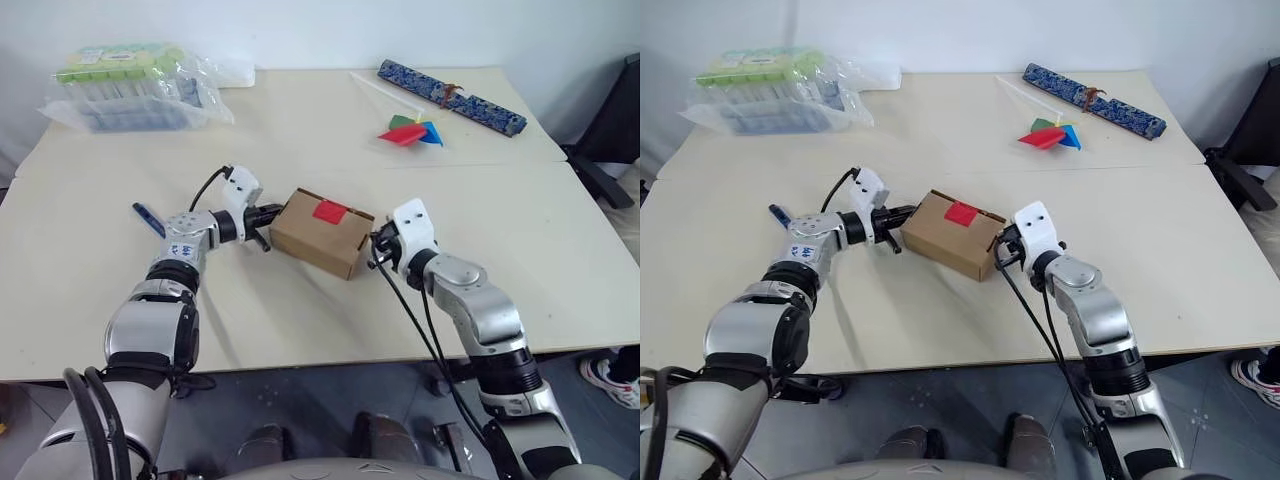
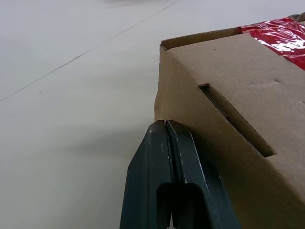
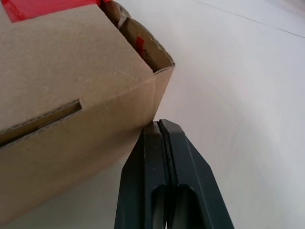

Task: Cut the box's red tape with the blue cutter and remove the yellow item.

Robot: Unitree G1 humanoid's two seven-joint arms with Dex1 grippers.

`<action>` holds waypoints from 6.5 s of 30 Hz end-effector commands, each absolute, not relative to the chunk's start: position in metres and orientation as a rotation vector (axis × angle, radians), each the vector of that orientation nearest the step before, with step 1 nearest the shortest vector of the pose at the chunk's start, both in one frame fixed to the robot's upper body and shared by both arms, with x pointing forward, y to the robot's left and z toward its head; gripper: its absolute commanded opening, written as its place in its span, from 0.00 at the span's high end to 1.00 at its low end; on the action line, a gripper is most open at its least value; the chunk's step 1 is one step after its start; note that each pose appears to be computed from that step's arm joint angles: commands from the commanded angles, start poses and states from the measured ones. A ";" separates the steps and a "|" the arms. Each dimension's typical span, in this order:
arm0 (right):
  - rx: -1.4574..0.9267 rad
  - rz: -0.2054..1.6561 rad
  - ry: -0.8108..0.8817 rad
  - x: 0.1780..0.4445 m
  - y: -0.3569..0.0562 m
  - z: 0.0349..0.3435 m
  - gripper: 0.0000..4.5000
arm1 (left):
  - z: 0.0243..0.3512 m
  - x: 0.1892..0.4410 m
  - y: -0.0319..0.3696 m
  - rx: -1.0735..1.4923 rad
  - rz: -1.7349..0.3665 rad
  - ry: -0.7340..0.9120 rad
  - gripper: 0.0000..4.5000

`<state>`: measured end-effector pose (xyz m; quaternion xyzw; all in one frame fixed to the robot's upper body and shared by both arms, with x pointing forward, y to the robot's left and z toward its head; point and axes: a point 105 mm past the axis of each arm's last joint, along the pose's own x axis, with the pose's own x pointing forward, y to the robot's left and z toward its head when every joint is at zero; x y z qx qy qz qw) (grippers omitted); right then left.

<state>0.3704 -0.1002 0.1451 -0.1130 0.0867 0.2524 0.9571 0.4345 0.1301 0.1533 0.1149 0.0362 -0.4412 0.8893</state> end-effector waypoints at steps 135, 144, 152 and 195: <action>-0.458 1.275 -0.100 0.350 -0.137 0.259 0.00 | 0.228 0.383 0.276 -0.043 0.494 -0.012 0.01; -0.516 1.344 -0.128 0.359 -0.126 0.267 0.00 | 0.184 0.394 0.275 -0.229 0.609 0.209 0.01; -0.522 1.341 -0.116 0.355 -0.130 0.265 0.00 | 0.166 0.405 0.269 -0.242 0.602 0.277 0.01; -0.539 1.262 -0.110 0.357 -0.143 0.265 0.00 | 0.177 0.374 0.266 0.002 0.242 0.384 0.99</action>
